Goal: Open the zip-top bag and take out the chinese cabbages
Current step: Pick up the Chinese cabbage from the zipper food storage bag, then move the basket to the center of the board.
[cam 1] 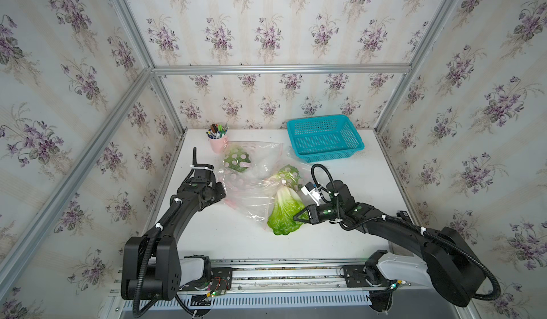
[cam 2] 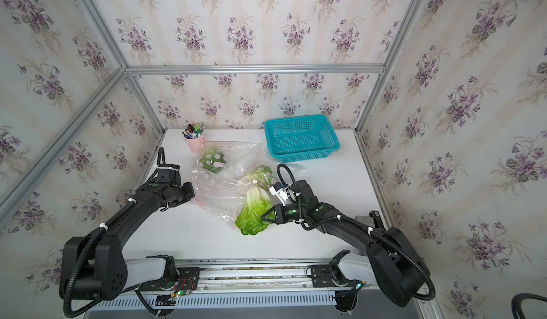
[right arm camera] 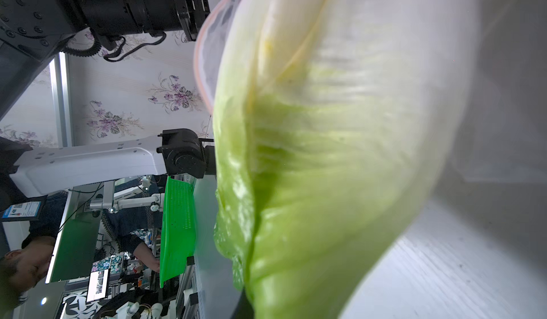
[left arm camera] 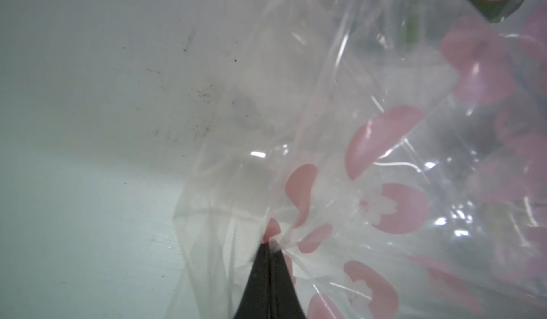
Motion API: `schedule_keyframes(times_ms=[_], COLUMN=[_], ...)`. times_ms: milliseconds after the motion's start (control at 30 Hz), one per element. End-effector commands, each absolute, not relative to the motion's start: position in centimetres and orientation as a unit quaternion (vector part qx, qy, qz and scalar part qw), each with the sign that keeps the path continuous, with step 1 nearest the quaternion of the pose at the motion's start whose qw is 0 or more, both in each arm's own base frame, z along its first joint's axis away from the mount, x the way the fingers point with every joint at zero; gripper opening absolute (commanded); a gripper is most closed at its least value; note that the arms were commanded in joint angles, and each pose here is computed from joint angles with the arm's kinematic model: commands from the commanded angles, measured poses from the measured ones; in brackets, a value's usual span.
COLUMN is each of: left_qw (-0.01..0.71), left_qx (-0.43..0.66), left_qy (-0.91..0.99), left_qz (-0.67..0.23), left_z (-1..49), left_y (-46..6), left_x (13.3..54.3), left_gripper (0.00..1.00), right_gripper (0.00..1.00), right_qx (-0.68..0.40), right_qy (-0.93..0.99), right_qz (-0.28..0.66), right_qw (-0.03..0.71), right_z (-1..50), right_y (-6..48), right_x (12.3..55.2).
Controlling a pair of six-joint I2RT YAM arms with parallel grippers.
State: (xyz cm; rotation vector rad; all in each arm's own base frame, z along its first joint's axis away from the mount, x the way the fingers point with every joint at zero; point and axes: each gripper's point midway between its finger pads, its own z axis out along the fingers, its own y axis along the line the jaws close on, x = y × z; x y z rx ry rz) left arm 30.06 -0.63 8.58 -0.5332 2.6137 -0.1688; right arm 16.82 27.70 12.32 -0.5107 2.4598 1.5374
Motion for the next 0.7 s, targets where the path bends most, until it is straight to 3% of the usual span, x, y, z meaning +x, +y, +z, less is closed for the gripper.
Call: schedule_keyframes(times_ms=[0,333,500,600,667], left_qw=[0.243,0.251,0.249,0.245,0.248], left_qx=[-0.214,-0.244,-0.243,-0.241,-0.238], left_qy=[0.946,0.936,0.936,0.936,0.935], left_qz=[-0.024,-0.030,-0.055,-0.072,-0.082], left_z=[9.3,10.3,10.4,10.2,10.4], left_y=[1.1,2.7,1.9,1.2,0.9], left_x=[29.9,30.3,30.2,29.8,29.7], left_gripper=[0.00,0.00,0.00,0.22,0.52], right_gripper=[0.00,0.00,0.00,0.00,0.00], right_qx=[-0.183,-0.195,-0.150,-0.134,-0.131], right_qy=[0.840,0.868,0.877,0.890,0.892], right_qz=[0.501,0.439,0.407,0.346,0.325], right_qw=[0.103,0.127,0.208,0.266,0.287], right_z=[12.2,13.8,17.3,20.0,21.6], right_y=[27.3,25.2,24.5,24.1,24.1], right_x=[16.9,16.6,21.0,25.8,29.3])
